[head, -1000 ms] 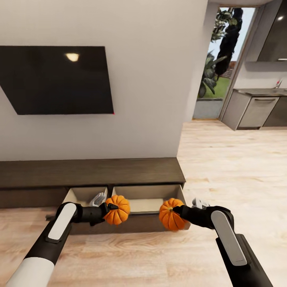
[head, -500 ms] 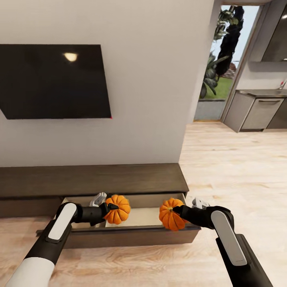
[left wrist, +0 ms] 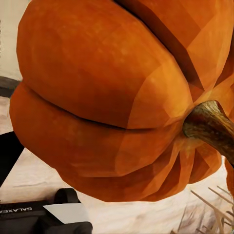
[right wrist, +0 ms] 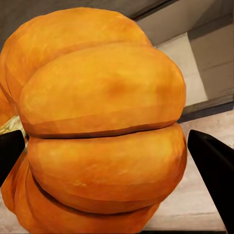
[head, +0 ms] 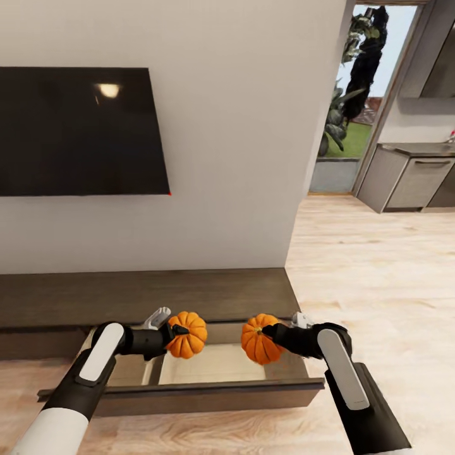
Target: Place each of the two pumpkins and all three candles from the living room inside a cabinet in the living room (use any cabinet), then make sure every cabinet is closed, and position the cauldron so it is next to a table in the living room.
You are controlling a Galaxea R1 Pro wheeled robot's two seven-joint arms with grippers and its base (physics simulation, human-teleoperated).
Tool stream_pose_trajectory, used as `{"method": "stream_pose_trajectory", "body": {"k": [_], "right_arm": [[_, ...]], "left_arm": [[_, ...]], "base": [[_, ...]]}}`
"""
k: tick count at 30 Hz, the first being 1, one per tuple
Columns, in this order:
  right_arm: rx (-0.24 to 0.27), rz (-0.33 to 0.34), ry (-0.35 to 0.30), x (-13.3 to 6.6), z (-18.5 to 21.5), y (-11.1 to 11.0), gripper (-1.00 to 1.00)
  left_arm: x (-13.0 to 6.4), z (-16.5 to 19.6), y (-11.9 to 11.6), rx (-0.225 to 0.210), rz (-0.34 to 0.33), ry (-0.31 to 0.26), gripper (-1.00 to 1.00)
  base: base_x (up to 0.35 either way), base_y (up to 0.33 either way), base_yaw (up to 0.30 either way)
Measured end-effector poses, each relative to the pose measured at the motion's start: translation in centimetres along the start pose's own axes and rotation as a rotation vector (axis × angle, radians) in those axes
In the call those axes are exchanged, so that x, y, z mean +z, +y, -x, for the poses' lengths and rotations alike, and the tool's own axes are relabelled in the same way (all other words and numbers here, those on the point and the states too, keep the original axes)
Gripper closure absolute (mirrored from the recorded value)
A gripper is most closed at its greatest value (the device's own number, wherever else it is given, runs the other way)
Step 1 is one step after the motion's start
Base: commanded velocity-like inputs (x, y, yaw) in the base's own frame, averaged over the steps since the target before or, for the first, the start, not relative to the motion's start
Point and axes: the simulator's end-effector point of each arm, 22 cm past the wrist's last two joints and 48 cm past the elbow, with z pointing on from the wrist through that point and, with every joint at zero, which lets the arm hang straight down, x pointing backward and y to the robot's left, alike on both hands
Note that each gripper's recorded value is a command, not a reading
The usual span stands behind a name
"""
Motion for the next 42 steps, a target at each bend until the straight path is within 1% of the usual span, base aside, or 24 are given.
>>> {"method": "stream_pose_trajectory", "body": {"k": [1, 2, 4, 8, 10, 11, 12, 13, 14, 16, 19, 20, 22, 24, 25, 26, 27, 28, 29, 30, 32, 35, 42], "right_arm": [[0.015, 0.016, 0.018, 0.7, -0.2, 1.0, 1.0], [0.011, 0.007, 0.042, 1.6, -0.7, 1.5, 1.0], [-0.016, -0.014, 0.087, 3.1, -2.0, 2.1, 1.0], [-0.049, -0.027, 0.108, 3.9, -2.6, 2.9, 1.0], [-0.051, -0.026, 0.113, 4.1, -2.8, 3.2, 1.0], [-0.051, -0.025, 0.115, 4.1, -2.9, 3.3, 1.0], [-0.052, -0.026, 0.116, 4.2, -2.9, 3.3, 1.0], [-0.055, -0.028, 0.117, 4.2, -3.0, 3.2, 1.0], [-0.055, -0.03, 0.118, 4.2, -3.0, 3.2, 1.0], [-0.054, -0.029, 0.118, 4.2, -3.0, 3.3, 1.0], [-0.049, -0.024, 0.117, 4.4, -3.3, 4.1, 1.0], [-0.057, -0.041, 0.109, 4.6, -3.1, 4.0, 1.0], [-0.086, -0.107, 0.082, 5.0, -2.4, 3.2, 1.0], [-0.113, -0.163, 0.074, 5.7, -2.4, 2.8, 1.0], [-0.113, -0.167, 0.075, 6.0, -2.6, 3.1, 1.0], [-0.112, -0.175, 0.073, 6.1, -2.6, 3.0, 1.0], [-0.127, -0.195, 0.074, 6.2, -2.6, 2.5, 1.0], [-0.126, -0.196, 0.074, 6.2, -2.6, 2.4, 1.0], [-0.122, -0.195, 0.074, 6.3, -2.6, 2.4, 1.0], [-0.126, -0.2, 0.074, 6.3, -2.7, 2.3, 1.0], [-0.126, -0.201, 0.076, 6.3, -2.7, 2.3, 1.0], [-0.128, -0.201, 0.082, 6.4, -2.8, 2.3, 1.0], [-0.132, -0.2, 0.09, 6.4, -3.0, 2.3, 1.0]], "left_arm": [[0.3, -0.4, 0.3, -0.003, 0.008, 0.01, 1.0], [0.7, -0.9, 0.8, -0.006, 0.022, 0.025, 1.0], [1.6, -2.1, 1.6, -0.013, 0.048, 0.056, 1.0], [2.3, -3.0, 1.7, -0.022, 0.053, 0.078, 1.0], [2.5, -3.0, 1.5, -0.029, 0.05, 0.068, 1.0], [2.6, -2.7, 1.6, -0.031, 0.059, 0.051, 1.0], [2.7, -2.3, 2.0, -0.029, 0.08, 0.033, 1.0], [2.7, -1.9, 2.7, -0.022, 0.116, 0.013, 1.0], [2.7, -1.8, 3.3, -0.012, 0.146, 0.005, 1.0], [2.9, -1.9, 3.2, -0.016, 0.155, -0.002, 1.0], [3.3, -2.2, 3.0, -0.008, 0.176, -0.005, 1.0], [3.3, -2.2, 3.2, -0.004, 0.19, -0.012, 1.0], [3.2, -1.8, 4.0, 0.012, 0.237, -0.031, 1.0], [3.4, -2.0, 4.3, 0.036, 0.289, -0.041, 1.0], [3.6, -2.2, 4.0, 0.043, 0.301, -0.043, 1.0], [3.8, -2.4, 3.9, 0.054, 0.325, -0.045, 1.0], [3.7, -2.5, 4.2, 0.071, 0.363, -0.047, 1.0], [3.7, -2.5, 4.4, 0.082, 0.387, -0.05, 1.0], [3.5, -2.6, 4.9, 0.098, 0.441, -0.055, 1.0], [3.3, -2.6, 5.3, 0.109, 0.479, -0.059, 1.0], [3.1, -2.7, 5.6, 0.113, 0.515, -0.063, 1.0], [2.9, -2.7, 5.8, 0.118, 0.535, -0.062, 1.0], [3.0, -2.9, 5.7, 0.11, 0.526, -0.056, 1.0]], "base": [[0.244, -0.111, 0.0], [0.24, -0.117, 0.0], [0.234, -0.124, 0.0], [0.219, -0.131, 0.0], [0.208, -0.134, 0.0], [0.207, -0.136, 0.0], [0.206, -0.137, 0.0], [0.206, -0.137, 0.0], [0.205, -0.138, 0.0], [0.205, -0.138, 0.0], [0.205, -0.138, 0.0], [0.205, -0.138, 0.0], [0.205, -0.138, 0.0], [0.109, -0.086, 0.0], [0.054, -0.043, 0.0], [0.035, -0.028, 0.0], [0.022, -0.018, 0.0], [0.014, -0.011, 0.0], [0.009, -0.007, 0.0], [0.006, -0.005, 0.0], [0.003, -0.002, 0.0], [0.001, 0.0, 0.0], [0.0, 0.0, 0.0]]}}
